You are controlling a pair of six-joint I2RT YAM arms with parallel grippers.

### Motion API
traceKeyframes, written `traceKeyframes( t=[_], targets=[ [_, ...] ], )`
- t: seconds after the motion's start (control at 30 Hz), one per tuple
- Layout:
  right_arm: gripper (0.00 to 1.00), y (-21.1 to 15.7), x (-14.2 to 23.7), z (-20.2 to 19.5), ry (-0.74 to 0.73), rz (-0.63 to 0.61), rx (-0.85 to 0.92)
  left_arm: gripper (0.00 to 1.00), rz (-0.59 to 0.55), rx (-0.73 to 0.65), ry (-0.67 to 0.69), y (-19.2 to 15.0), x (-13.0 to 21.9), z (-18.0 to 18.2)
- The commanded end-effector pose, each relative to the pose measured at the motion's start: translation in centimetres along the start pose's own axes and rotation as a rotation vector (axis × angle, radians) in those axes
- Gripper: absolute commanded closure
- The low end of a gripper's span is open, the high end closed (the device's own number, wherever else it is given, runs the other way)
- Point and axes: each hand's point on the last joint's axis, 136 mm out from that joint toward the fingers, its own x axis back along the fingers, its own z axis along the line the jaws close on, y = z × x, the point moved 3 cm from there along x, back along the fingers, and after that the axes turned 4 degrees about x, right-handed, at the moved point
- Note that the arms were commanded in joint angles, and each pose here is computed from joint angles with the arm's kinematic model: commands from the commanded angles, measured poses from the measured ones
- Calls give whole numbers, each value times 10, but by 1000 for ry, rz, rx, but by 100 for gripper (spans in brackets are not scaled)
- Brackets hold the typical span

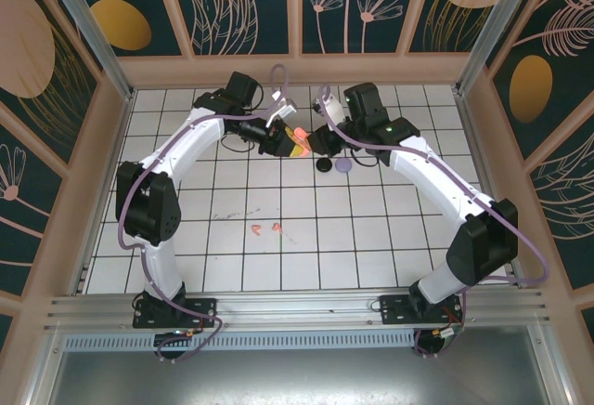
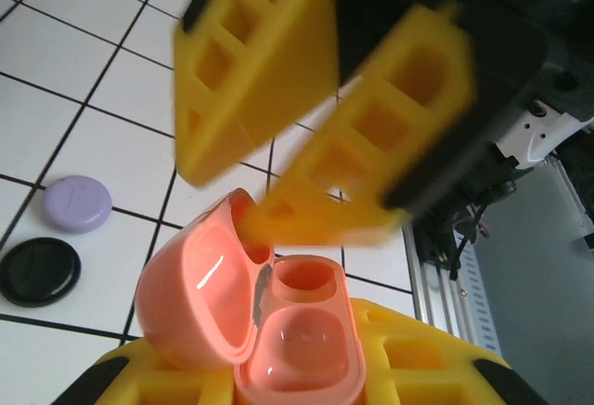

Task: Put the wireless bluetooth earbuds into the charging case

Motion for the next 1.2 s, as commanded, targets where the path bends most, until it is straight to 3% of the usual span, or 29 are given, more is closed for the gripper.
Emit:
traceKeyframes(
  t=[0.0,0.1,0.27,0.4,0.73,1.17],
  targets=[
    [55,27,29,-1,-24,-101,-6,100,-56,-31,15,7,7,-1],
    [45,27,44,-1,-31,-129,-37,100,-164,-38,72,16,23,3],
    [43,15,61,6,-38,-157,-118,100,-374,-86,223,32,67,-3],
    [43,-2,53,15,-27,-147,-224,100,-465,-132,385,37,86,-9],
    [43,-56,-31,75,-59,64,-375,100,-829,-167,826,41,160,-33],
    [44,-97,-133,144,-166,331,-449,100,-1114,-75,1022,19,212,-43]
  ],
)
